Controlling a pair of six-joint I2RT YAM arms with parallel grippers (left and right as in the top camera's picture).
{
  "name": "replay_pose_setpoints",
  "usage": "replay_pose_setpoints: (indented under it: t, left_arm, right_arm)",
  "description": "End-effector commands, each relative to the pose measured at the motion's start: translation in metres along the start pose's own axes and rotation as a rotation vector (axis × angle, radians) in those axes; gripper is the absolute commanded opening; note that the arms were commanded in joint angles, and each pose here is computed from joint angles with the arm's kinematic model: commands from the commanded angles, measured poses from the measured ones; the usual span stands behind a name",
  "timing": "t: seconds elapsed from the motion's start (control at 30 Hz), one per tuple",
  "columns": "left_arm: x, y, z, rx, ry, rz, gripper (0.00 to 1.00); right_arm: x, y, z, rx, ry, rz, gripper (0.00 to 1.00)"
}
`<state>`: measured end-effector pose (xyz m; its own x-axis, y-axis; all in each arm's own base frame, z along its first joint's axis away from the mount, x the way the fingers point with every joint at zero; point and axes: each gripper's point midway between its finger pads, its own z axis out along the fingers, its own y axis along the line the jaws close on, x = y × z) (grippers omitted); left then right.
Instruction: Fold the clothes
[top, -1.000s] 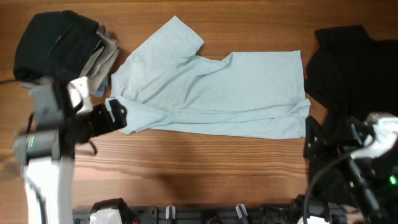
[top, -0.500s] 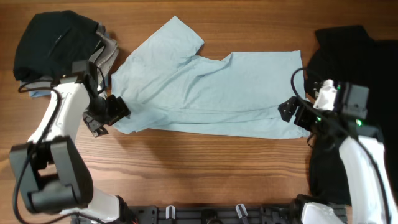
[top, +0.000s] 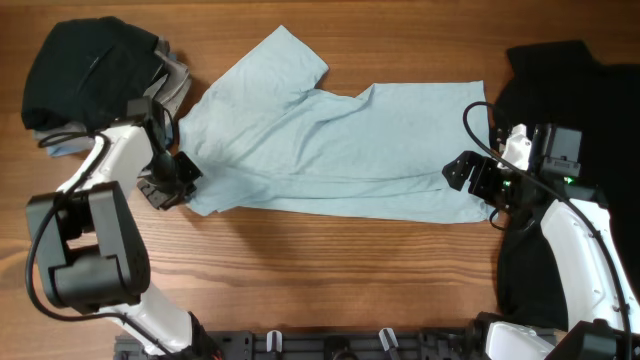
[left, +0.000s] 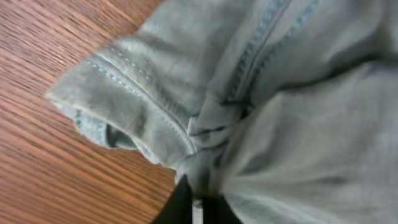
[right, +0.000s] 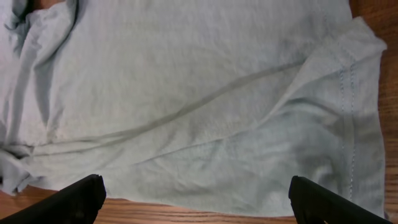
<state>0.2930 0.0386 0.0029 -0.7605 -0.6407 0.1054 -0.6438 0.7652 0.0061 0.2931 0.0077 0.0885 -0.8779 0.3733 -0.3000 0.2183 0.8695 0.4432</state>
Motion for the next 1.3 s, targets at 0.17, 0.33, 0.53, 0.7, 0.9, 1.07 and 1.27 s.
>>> replay_pose_setpoints:
  t: [0.17, 0.33, 0.53, 0.7, 0.9, 1.07, 1.27]
  left_arm:
    - [0.011, 0.005, -0.050, -0.016, 0.023, -0.010, 0.04]
    - [0.002, -0.018, -0.112, 0.142, -0.117, 0.008, 0.04]
    - [-0.020, -0.085, -0.142, 0.348, -0.321, 0.140, 0.04]
    - [-0.058, -0.104, -0.120, 0.240, -0.472, 0.159, 0.04]
    - [-0.079, -0.112, -0.113, 0.238, -0.528, 0.143, 0.06]
    - [-0.077, -0.109, -0.113, 0.230, -0.518, 0.142, 0.04]
    - [-0.073, -0.094, -0.118, 0.237, -0.487, 0.066, 0.04]
  right_arm:
    - [-0.014, 0.008, -0.001, -0.031, -0.054, -0.040, 1.00]
    - [-0.024, 0.008, -0.003, -0.024, -0.090, -0.055, 1.00]
    - [-0.056, 0.002, -0.007, 0.026, -0.223, -0.048, 1.00]
    - [-0.065, -0.003, 0.000, 0.045, -0.243, -0.049, 1.00]
    - [-0.049, -0.035, 0.035, 0.137, -0.135, 0.064, 0.98]
    - [-0.024, -0.049, 0.055, 0.166, -0.013, 0.119, 0.88]
    - [-0.031, -0.062, 0.076, 0.192, -0.023, 0.096, 0.66]
